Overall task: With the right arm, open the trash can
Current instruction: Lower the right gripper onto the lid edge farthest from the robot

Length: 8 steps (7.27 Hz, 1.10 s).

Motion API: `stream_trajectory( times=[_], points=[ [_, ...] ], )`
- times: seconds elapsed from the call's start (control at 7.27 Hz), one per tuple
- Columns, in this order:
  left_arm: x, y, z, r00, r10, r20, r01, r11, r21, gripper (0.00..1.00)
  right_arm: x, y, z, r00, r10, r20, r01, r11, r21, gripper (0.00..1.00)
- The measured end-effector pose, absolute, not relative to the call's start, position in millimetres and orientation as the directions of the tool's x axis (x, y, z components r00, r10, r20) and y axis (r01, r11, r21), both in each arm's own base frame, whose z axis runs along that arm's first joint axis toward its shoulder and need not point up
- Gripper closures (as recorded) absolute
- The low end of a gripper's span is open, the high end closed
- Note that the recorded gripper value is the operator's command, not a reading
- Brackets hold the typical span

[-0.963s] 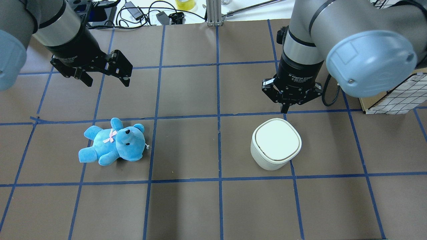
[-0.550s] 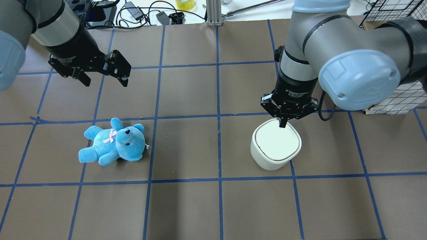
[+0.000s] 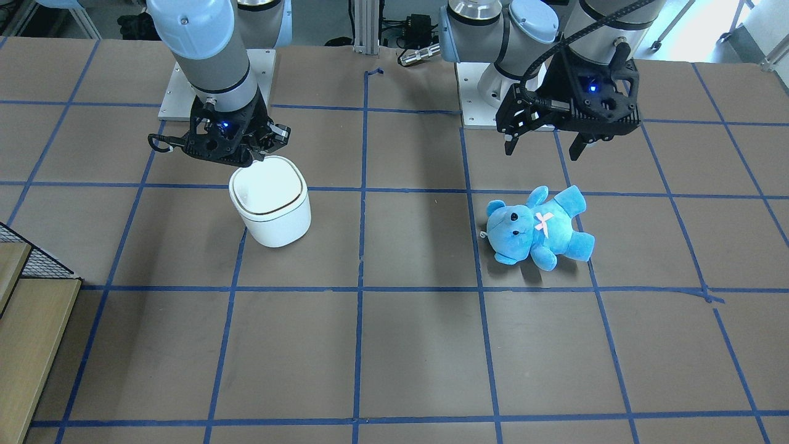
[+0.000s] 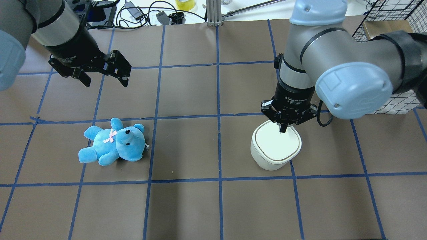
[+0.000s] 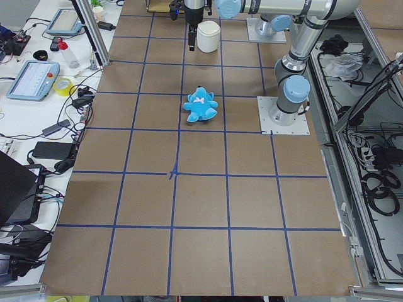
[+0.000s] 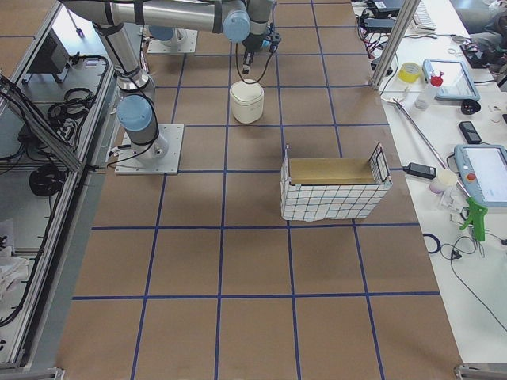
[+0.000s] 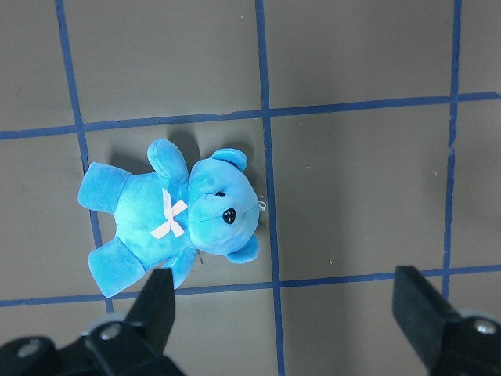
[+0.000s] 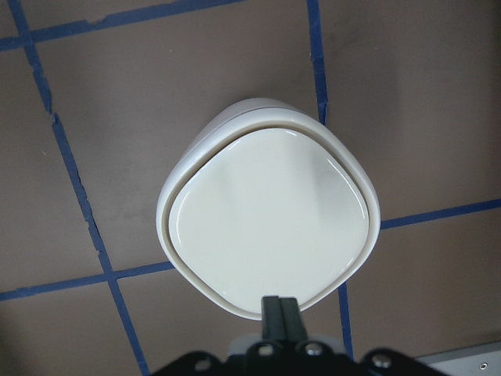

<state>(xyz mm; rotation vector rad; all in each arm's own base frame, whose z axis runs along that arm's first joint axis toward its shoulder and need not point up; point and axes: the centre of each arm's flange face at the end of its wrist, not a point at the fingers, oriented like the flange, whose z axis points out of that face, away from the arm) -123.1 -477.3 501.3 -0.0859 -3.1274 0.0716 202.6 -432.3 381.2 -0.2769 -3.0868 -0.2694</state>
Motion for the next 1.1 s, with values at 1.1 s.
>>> stream_trajectory(
  times=[1.1],
  points=[
    [-123,-477,501,-0.998,0.055,0.014,0.054,0.997,-0.046,0.0,193,-430,338,-0.967,0.243,0.08,0.25,0.964,0.095,1.0]
  ],
)
